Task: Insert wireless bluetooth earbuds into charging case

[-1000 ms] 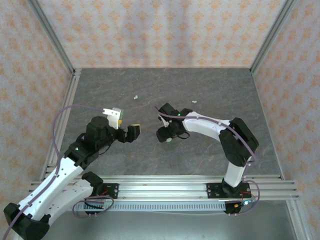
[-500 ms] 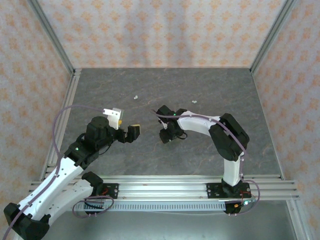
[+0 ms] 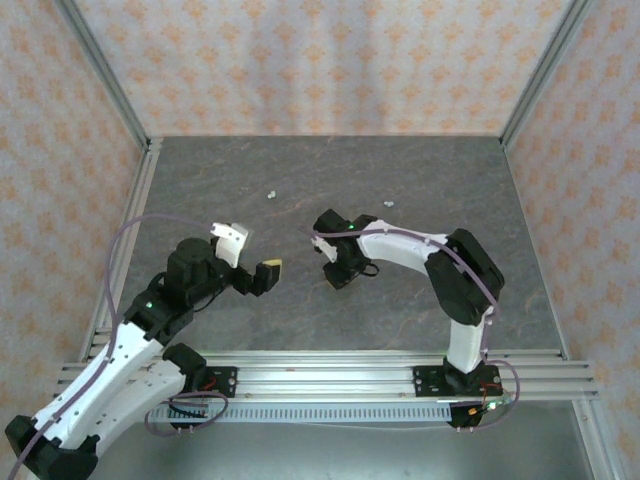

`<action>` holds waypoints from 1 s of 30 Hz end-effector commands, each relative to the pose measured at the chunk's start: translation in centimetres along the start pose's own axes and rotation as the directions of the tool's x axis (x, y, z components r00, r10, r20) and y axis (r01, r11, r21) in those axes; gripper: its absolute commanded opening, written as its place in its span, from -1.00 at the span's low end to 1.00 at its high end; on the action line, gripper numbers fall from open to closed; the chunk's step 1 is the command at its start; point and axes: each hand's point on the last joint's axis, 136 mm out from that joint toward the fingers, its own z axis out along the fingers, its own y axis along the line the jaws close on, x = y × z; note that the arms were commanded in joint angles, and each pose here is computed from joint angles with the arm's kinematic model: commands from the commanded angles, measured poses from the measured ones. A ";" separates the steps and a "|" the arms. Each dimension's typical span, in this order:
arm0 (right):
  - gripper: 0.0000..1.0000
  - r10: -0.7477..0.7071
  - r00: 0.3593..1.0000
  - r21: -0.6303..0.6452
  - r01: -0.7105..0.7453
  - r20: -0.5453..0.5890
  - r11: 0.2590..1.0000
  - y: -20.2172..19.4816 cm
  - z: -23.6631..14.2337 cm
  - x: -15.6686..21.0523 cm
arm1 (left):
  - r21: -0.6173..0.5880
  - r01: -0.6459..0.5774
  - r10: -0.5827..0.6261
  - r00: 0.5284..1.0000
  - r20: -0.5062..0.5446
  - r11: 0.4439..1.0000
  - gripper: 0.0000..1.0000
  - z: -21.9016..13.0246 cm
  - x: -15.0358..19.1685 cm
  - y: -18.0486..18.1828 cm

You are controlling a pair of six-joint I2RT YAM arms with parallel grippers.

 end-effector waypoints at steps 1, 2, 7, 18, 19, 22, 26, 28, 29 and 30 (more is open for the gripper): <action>-0.64 -0.137 0.988 -0.041 0.140 0.071 0.989 1.1 -5.3 -0.4 | 0.164 -0.221 0.205 0.972 0.111 0.961 0.97 -1.6 -1.2 -3.2; -0.63 -0.166 0.983 -0.054 0.170 0.074 0.984 1.4 -6.2 -0.3 | 0.205 -0.271 0.246 0.959 0.137 0.941 0.96 -2.0 -1.3 -4.2; -0.59 -0.269 0.959 -0.128 0.279 0.088 0.952 3.0 -11.2 0.7 | 0.309 -0.358 0.310 0.931 0.194 0.881 0.91 -3.3 -2.1 -6.4; -0.57 -0.314 0.890 -0.215 0.395 0.330 0.893 6.6 -20.2 1.3 | 0.432 -0.313 0.258 0.949 0.184 0.846 0.73 -2.4 -3.4 -8.2; -0.57 -0.313 0.882 -0.210 0.401 0.353 0.892 6.7 -20.6 1.2 | 0.426 -0.295 0.243 0.954 0.173 0.855 0.72 -2.1 -3.6 -8.1; -0.58 -0.322 0.848 -0.183 0.427 0.421 0.886 7.2 -21.8 0.8 | 0.418 -0.194 0.153 0.980 0.130 0.888 0.70 -1.2 -4.2 -7.6; -0.58 -0.351 0.817 -0.133 0.453 0.458 0.881 7.5 -22.3 0.4 | 0.421 -0.014 -0.015 0.998 0.066 0.907 0.68 0.1 -5.2 -7.2; -0.58 -0.359 0.808 -0.114 0.457 0.467 0.882 7.4 -22.5 0.2 | 0.414 0.057 -0.079 0.996 0.036 0.908 0.66 0.5 -5.8 -7.0; -0.58 -0.363 0.805 -0.106 0.460 0.470 0.881 7.4 -22.5 0.1 | 0.407 0.087 -0.105 0.994 0.024 0.909 0.66 0.7 -5.9 -6.9; -0.58 -0.366 0.802 -0.095 0.459 0.472 0.883 7.2 -22.4 0.0 | 0.400 0.122 -0.139 0.990 0.014 0.908 0.64 0.9 -6.1 -6.7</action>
